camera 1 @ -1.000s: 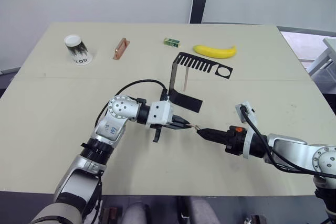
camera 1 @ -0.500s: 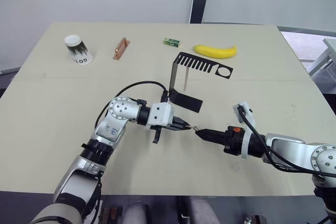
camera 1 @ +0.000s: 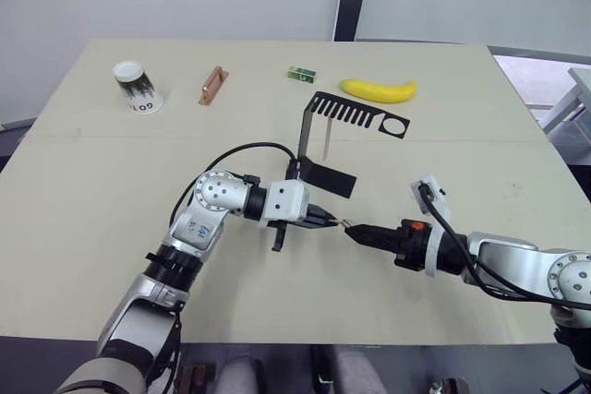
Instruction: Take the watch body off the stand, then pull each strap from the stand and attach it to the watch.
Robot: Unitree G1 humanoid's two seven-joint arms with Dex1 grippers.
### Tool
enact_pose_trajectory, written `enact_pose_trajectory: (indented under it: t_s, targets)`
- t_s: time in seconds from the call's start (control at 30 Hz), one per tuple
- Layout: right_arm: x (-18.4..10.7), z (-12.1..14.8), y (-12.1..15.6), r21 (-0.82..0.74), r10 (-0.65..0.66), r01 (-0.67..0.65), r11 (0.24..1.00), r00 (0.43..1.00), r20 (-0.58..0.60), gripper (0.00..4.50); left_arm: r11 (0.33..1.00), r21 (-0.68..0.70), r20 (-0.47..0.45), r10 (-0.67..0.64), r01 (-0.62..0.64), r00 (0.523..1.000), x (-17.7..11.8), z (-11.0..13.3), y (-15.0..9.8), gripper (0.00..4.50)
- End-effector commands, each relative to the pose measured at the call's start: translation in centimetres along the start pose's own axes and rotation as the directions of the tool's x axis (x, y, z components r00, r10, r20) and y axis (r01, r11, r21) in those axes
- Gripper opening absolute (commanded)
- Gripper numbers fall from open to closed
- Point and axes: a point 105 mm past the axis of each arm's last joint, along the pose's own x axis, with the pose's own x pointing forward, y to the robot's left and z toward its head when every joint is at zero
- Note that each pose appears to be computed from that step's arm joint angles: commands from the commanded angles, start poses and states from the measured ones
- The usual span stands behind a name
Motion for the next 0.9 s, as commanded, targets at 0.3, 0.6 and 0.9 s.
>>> enact_pose_trajectory:
  t_s: [0.3,0.6,0.9]
  targets:
    - [0.20,-0.26,2.81,-0.071,0.101,-0.103,0.992,0.995,-0.026,1.51,0.998,0.061,0.050,-0.014,0.011,0.999,1.72,1.78,-0.14,0.00]
    - [0.28,-0.20,3.07,-0.077,0.111,-0.112,0.991,0.993,-0.027,1.51,0.998,0.058,0.053,-0.005,0.002,0.999,2.05,1.88,0.12,0.00]
    - [0.34,-0.32,3.22,-0.087,0.113,-0.115,0.990,0.993,-0.030,1.51,0.999,0.045,0.054,-0.003,0.001,0.999,2.31,1.88,0.14,0.00]
